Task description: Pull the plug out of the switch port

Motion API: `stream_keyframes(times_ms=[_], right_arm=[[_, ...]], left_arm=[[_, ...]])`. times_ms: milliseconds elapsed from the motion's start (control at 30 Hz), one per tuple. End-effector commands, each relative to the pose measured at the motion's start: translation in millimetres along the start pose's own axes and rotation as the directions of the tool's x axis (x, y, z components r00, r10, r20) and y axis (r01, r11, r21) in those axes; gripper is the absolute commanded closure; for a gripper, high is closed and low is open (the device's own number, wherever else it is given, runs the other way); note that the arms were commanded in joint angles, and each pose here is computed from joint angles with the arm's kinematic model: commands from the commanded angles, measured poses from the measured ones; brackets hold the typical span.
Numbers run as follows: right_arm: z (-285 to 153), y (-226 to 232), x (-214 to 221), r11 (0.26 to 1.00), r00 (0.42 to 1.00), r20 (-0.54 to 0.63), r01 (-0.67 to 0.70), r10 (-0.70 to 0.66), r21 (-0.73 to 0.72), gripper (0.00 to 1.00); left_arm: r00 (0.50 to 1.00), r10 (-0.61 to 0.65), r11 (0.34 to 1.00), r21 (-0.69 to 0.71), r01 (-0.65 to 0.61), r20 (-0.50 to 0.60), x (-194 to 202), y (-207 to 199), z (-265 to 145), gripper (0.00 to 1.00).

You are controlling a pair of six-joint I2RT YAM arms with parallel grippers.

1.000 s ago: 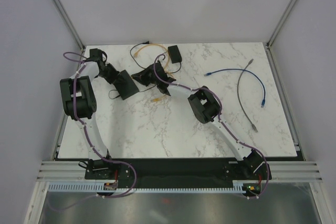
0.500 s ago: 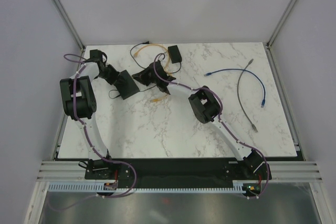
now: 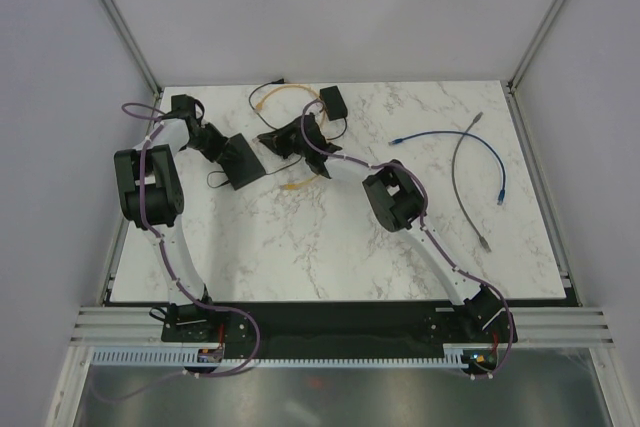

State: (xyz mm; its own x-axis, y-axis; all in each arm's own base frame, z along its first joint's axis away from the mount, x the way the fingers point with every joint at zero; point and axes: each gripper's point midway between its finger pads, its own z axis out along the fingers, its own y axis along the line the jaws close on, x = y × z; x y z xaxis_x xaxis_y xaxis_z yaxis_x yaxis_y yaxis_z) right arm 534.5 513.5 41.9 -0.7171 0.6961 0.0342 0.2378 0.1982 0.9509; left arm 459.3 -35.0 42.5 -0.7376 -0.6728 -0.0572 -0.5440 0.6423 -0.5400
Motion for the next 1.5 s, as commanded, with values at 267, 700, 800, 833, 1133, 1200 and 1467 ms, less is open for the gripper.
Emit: stream_keyframes(times_ms=[267,700,800,833,1133,1200,1467], right_arm=[[-9,-5,1,1.000,0.989,-0.147,-0.018,0.018,0.002,1.00],[-102,154,33,0.852,0.845,-0.460,-0.010,-0.273,-0.524,1.00],[-129,182,33,0.814,0.827,-0.469,-0.023,-0.311,-0.581,1.00],[-137,189,36,0.802,0.817,-0.480,-0.036,-0.320,-0.596,1.00],[-238,268,30,0.665,0.765,-0.439,-0.018,-0.471,-0.746,1.00],[-260,281,23,0.651,0.781,-0.392,0.024,-0.486,-0.759,1.00],[-290,245,-67,0.868,0.897,-0.185,0.309,-0.402,-0.389,1.00]], left_arm=[[0.997,0.038,0.994,-0.102,-0.044,-0.062,17,30,8,0.71],[0.988,0.152,0.988,-0.040,-0.152,0.018,37,10,-52,0.66],[0.984,0.176,0.984,-0.014,-0.176,0.030,45,3,-64,0.66],[0.982,0.184,0.983,-0.007,-0.184,0.032,47,2,-67,0.66],[0.975,0.208,0.978,0.020,-0.210,0.082,54,-7,-92,0.66],[0.975,0.208,0.977,0.020,-0.210,0.080,56,-6,-92,0.66],[0.976,0.205,0.978,0.018,-0.207,0.077,56,-5,-91,0.66]])
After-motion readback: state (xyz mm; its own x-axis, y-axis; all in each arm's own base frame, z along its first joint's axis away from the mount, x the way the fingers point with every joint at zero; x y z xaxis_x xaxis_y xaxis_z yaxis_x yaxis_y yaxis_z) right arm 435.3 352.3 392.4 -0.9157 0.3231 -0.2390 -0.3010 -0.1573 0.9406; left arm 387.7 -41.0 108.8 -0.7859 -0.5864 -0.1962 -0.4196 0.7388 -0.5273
